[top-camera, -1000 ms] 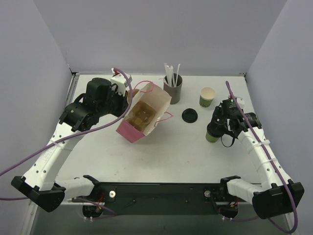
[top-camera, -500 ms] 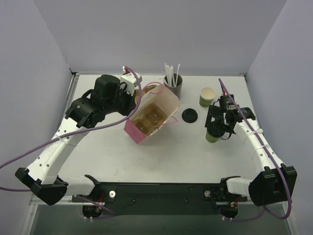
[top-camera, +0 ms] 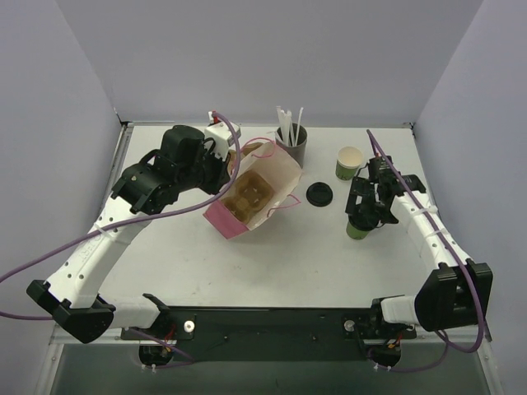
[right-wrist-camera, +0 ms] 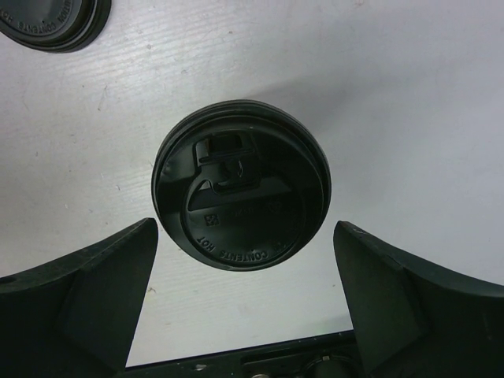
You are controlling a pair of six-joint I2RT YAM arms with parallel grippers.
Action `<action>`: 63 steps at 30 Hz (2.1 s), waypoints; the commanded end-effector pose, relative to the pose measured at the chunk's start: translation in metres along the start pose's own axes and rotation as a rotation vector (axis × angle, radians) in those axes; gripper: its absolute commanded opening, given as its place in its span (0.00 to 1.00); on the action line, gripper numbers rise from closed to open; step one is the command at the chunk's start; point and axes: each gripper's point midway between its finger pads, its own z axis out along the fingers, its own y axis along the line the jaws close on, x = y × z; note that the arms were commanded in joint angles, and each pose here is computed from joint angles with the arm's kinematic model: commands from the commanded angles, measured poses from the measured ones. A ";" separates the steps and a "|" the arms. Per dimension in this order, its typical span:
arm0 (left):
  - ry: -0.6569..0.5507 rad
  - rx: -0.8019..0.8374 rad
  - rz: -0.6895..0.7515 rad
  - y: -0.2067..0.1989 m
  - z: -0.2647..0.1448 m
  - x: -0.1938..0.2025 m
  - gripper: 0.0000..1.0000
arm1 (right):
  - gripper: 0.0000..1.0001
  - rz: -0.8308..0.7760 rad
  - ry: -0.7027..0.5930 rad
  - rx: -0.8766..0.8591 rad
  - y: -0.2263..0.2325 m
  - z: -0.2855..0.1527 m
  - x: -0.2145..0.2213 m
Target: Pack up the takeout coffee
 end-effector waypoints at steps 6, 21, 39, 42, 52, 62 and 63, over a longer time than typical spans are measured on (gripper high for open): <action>-0.070 0.001 0.015 -0.001 -0.008 -0.022 0.00 | 0.87 0.006 0.016 0.009 0.002 -0.004 -0.012; -0.069 0.002 0.016 -0.001 -0.008 -0.021 0.00 | 0.84 0.016 0.047 0.029 0.001 0.000 -0.010; -0.065 0.002 0.016 -0.001 -0.006 -0.019 0.00 | 0.67 0.013 0.086 0.051 -0.002 0.006 -0.003; -0.063 0.002 0.014 -0.001 -0.006 -0.019 0.00 | 0.64 0.015 0.096 0.055 -0.003 0.008 0.000; -0.063 0.002 0.011 -0.001 -0.005 -0.019 0.00 | 0.73 0.012 0.134 0.062 -0.003 0.012 0.010; -0.063 0.002 0.011 -0.001 -0.006 -0.018 0.00 | 0.73 0.022 0.147 0.059 0.000 0.012 0.006; -0.065 0.002 0.011 -0.001 -0.007 -0.018 0.00 | 0.75 0.020 0.150 0.059 0.000 0.012 0.007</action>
